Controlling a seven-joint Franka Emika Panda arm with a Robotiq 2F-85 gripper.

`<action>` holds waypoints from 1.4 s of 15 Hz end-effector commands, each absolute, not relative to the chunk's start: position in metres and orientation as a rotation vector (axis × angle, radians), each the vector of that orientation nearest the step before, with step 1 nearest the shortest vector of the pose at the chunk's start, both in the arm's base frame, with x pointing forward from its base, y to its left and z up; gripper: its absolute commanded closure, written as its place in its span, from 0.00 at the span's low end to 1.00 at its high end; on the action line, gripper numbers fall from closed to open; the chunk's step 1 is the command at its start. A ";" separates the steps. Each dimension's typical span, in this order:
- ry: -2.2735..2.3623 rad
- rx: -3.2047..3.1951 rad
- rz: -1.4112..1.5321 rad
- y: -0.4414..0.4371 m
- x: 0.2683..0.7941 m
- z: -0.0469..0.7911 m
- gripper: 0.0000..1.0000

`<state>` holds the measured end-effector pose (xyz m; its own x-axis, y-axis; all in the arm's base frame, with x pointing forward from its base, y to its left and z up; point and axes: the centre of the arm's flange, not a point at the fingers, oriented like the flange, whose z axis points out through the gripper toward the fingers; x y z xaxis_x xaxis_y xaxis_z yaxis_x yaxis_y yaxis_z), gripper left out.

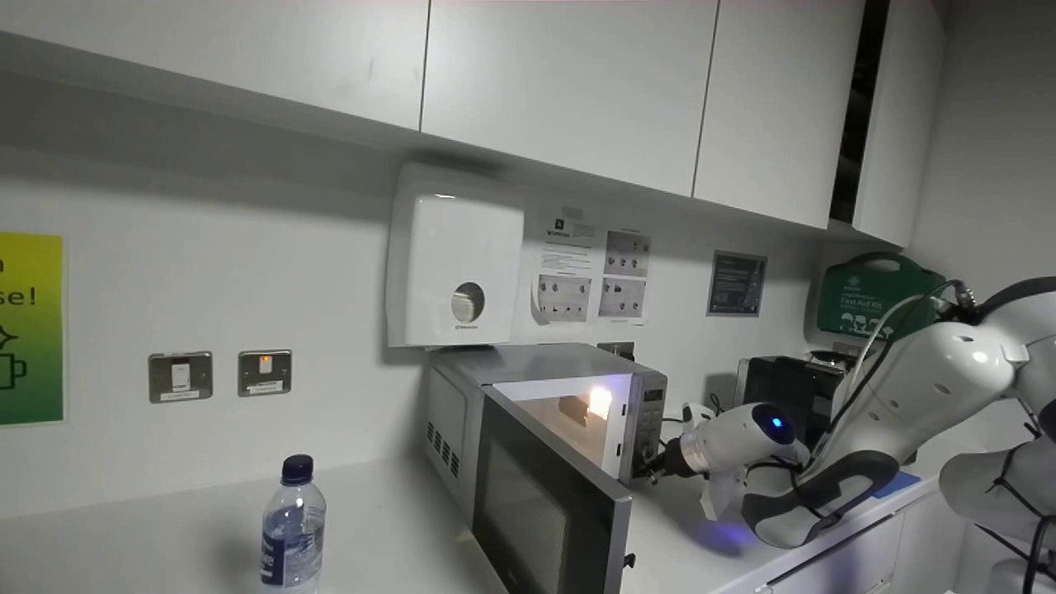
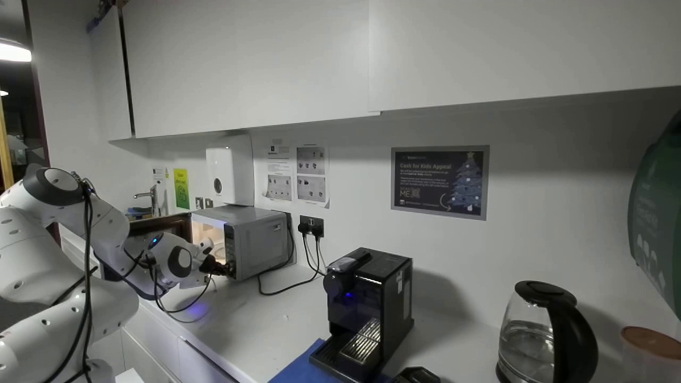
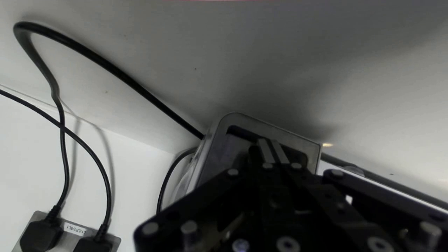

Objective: Press a button on the microwave

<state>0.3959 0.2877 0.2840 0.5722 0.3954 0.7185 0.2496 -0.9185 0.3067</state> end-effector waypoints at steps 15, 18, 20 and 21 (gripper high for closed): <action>0.698 2.716 1.293 0.302 0.343 0.353 1.00; 0.751 2.802 1.215 0.311 0.325 0.370 1.00; 0.779 2.881 1.124 0.317 0.315 0.380 1.00; 0.791 2.906 1.078 0.320 0.310 0.384 1.00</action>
